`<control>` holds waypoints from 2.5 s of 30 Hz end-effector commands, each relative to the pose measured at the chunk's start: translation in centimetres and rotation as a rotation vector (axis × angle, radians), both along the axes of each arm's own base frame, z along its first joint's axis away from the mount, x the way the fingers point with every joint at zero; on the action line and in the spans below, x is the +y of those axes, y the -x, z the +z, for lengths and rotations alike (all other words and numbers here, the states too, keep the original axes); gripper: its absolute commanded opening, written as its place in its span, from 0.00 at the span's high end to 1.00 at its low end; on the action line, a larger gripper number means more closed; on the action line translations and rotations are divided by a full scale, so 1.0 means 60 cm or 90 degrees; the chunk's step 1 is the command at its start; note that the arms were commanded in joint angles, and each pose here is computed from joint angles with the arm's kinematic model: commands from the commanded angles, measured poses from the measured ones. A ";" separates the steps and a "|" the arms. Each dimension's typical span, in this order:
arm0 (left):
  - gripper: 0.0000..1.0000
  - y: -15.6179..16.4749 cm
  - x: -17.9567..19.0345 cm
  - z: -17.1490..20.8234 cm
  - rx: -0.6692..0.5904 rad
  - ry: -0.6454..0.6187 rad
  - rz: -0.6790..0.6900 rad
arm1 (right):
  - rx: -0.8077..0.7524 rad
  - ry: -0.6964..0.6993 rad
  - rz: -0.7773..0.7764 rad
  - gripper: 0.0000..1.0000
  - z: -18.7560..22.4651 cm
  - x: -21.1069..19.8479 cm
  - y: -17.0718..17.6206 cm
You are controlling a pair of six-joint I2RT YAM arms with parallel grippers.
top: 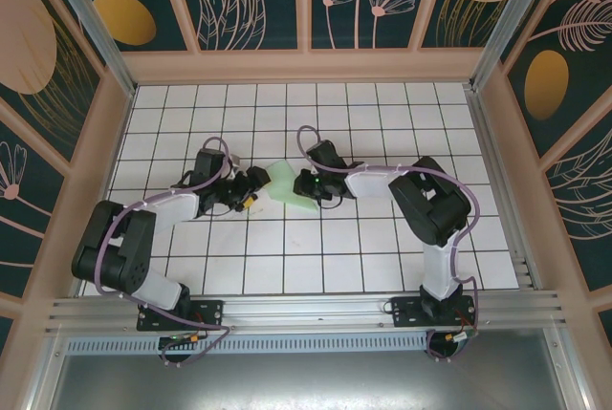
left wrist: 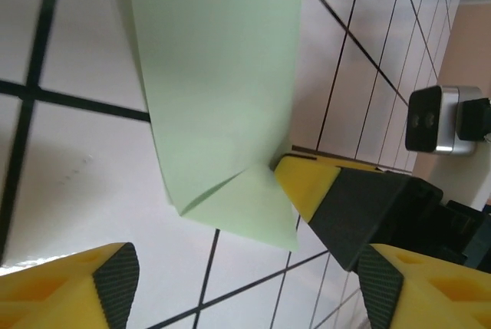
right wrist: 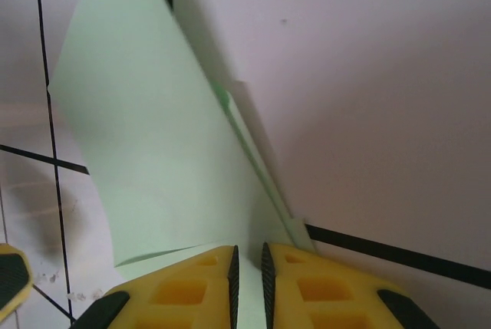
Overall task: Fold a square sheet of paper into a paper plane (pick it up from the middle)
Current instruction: Turn over the paper at the center of the table, then fold the wing for the fifth time at the center of the table.
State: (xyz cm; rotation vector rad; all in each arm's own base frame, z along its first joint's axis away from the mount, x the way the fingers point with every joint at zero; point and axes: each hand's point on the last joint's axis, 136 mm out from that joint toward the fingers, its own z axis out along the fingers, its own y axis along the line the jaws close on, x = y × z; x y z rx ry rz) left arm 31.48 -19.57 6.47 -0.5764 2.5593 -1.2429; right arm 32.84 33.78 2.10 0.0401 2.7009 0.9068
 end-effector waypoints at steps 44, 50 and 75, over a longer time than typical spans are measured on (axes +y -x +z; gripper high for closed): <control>0.79 -0.011 -0.081 -0.036 0.076 0.123 -0.032 | -0.025 -0.151 0.028 0.69 0.038 -0.014 0.030; 0.93 -0.012 -0.081 -0.031 0.075 0.124 -0.032 | -0.148 -0.051 0.064 0.59 0.077 -0.024 0.019; 0.95 -0.020 -0.085 -0.009 0.079 0.123 -0.029 | -0.490 0.297 0.257 0.56 0.050 0.006 0.051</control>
